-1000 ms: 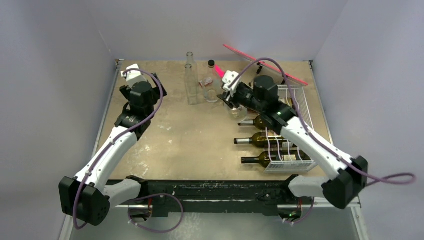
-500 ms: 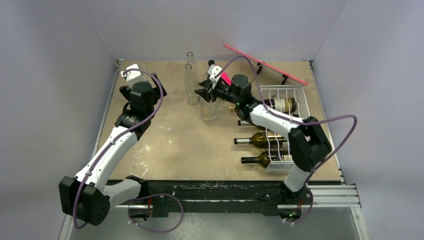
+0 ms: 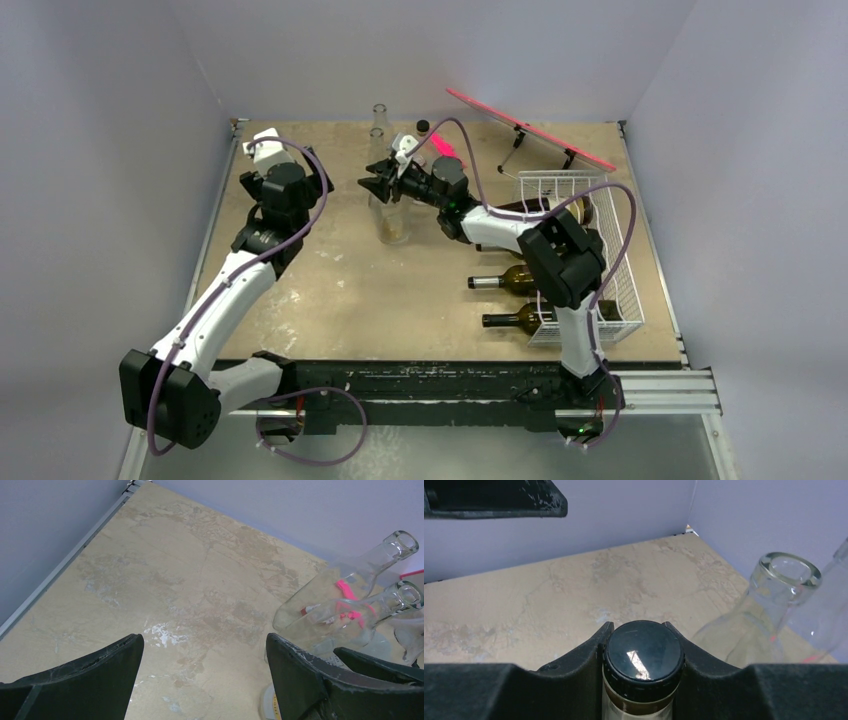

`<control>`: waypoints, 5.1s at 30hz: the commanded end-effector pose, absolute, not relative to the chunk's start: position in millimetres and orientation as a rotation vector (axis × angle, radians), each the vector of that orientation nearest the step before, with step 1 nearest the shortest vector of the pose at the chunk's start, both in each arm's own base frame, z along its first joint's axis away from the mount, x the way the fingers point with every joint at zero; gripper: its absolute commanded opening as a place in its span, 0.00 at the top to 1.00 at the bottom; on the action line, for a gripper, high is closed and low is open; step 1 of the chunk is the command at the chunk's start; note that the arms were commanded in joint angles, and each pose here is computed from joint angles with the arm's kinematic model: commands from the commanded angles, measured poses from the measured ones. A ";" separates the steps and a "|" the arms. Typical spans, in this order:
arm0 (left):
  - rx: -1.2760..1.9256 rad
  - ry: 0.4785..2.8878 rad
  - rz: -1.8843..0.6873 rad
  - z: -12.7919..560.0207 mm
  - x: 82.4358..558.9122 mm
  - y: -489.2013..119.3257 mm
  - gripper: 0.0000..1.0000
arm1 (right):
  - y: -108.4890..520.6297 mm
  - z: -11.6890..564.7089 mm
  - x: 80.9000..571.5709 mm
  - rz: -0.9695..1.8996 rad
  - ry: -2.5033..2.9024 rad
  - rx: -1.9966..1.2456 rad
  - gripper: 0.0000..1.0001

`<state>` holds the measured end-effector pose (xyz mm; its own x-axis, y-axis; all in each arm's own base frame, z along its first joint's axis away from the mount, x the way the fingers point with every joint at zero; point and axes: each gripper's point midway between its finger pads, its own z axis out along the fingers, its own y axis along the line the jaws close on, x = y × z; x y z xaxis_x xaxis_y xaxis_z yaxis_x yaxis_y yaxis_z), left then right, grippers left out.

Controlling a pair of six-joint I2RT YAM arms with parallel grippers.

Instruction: Take the wine bottle off the wine rack

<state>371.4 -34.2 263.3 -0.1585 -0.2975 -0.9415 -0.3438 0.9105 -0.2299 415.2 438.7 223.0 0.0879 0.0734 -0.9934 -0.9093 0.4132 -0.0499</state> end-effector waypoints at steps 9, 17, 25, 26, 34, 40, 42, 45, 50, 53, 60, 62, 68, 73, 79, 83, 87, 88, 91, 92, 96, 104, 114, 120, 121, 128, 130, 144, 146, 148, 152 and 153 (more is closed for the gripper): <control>-0.489 1.693 0.020 288.3 376.2 -36.1 0.08 | 435.2 363.2 402.4 0.870 0.835 -0.732 1.00; -0.492 1.691 0.021 288.8 375.9 -35.4 0.08 | 426.1 355.6 405.1 0.835 0.901 -0.704 0.57; -0.491 1.693 0.033 287.7 375.7 -34.1 0.08 | 422.5 363.4 401.3 0.808 0.934 -0.727 0.28; -0.494 1.691 0.033 288.5 375.4 -33.8 0.08 | 421.7 366.1 399.6 0.809 0.932 -0.731 0.27; -0.491 1.703 0.051 283.0 377.0 -33.1 0.08 | 403.8 394.9 361.4 0.803 0.898 -0.807 0.24; -0.495 1.694 0.052 287.8 375.5 -31.4 0.08 | 374.3 380.4 343.3 0.677 1.001 -0.898 0.20; -0.494 1.690 0.045 288.8 374.7 -32.1 0.08 | 359.5 376.9 336.1 0.637 1.041 -0.901 0.16; -0.491 1.690 0.025 290.0 375.7 -35.0 0.08 | 333.8 369.5 325.0 0.578 1.103 -0.876 0.02; -0.493 1.687 0.018 291.0 374.9 -35.2 0.08 | 291.7 360.2 306.5 0.489 1.201 -0.830 0.00; -0.490 1.686 0.005 292.4 375.1 -37.1 0.08 | 270.5 340.5 303.3 0.428 1.302 -0.804 0.00; -0.491 1.678 -0.005 295.7 374.1 -37.4 0.08 | 250.4 328.7 285.6 0.458 1.454 -0.759 0.00; -0.490 1.682 -0.006 294.5 374.4 -38.1 0.08 | 242.4 324.1 285.9 0.413 1.478 -0.763 0.00; -0.489 1.682 -0.012 294.8 374.4 -38.7 0.08 | 241.3 296.3 256.7 0.439 1.519 -0.974 0.00; -0.492 1.679 -0.008 295.9 374.1 -37.6 0.08 | 236.2 286.6 224.8 0.475 1.508 -1.164 0.00; -0.489 1.680 -0.020 296.0 374.2 -39.3 0.08 | 210.0 247.6 200.7 0.398 1.603 -1.381 0.00; -0.490 1.676 -0.022 297.9 373.5 -39.0 0.08 | 188.1 207.0 177.5 0.375 1.706 -1.579 0.00; -0.487 1.680 -0.025 296.8 374.6 -40.4 0.08 | 167.2 167.6 157.9 0.355 1.771 -1.763 0.02; -0.485 1.681 -0.028 297.0 374.8 -40.9 0.08 | 164.0 159.6 155.1 0.353 1.779 -1.797 0.03; -0.484 1.682 -0.031 297.1 374.9 -41.6 0.08 | 156.3 136.3 151.1 0.340 1.816 -1.888 0.05; -0.484 1.682 -0.031 297.1 374.8 -41.6 0.08 | 153.8 128.3 152.0 0.328 1.836 -1.913 0.06; -0.487 1.678 -0.030 297.9 374.0 -40.7 0.08 | 158.4 107.9 158.0 0.341 1.881 -1.987 0.12; -0.485 1.686 -0.022 296.1 374.8 -40.6 0.08 | 170.9 75.2 164.4 0.379 1.926 -2.057 0.28; -0.488 1.675 -0.029 299.7 373.3 -39.6 0.08 | 159.2 42.9 147.7 0.340 2.029 -2.182 0.28; -0.483 1.684 -0.038 297.9 374.6 -42.1 0.08 | 158.0 34.9 156.9 0.250 2.044 -2.190 0.27; -0.483 1.683 -0.039 297.5 374.7 -42.3 0.08 | 157.3 33.7 159.2 0.232 2.043 -2.191 0.27; -0.481 1.690 -0.043 296.3 375.8 -43.9 0.08 | 158.7 26.9 162.1 0.210 2.035 -2.198 0.29; -0.482 1.684 -0.054 296.6 375.5 -45.0 0.08 | 155.8 25.4 163.1 0.185 2.036 -2.191 0.30; -0.471 1.717 -0.072 286.4 381.2 -51.6 0.08 | 160.5 29.2 159.8 0.229 1.954 -2.254 0.73; -0.472 1.721 -0.063 286.3 381.2 -50.5 0.08 | 163.7 31.0 155.3 0.269 1.919 -2.295 0.86; -0.477 1.711 -0.061 287.8 379.6 -49.2 0.08 | 165.7 30.5 152.4 0.285 1.903 -2.323 0.87; -0.472 1.720 -0.064 285.7 380.7 -50.6 0.08 | 174.1 31.5 145.6 0.301 1.856 -2.383 0.88; -0.475 1.718 -0.057 286.4 380.5 -49.2 0.08 | 176.4 32.5 144.4 0.309 1.853 -2.387 0.89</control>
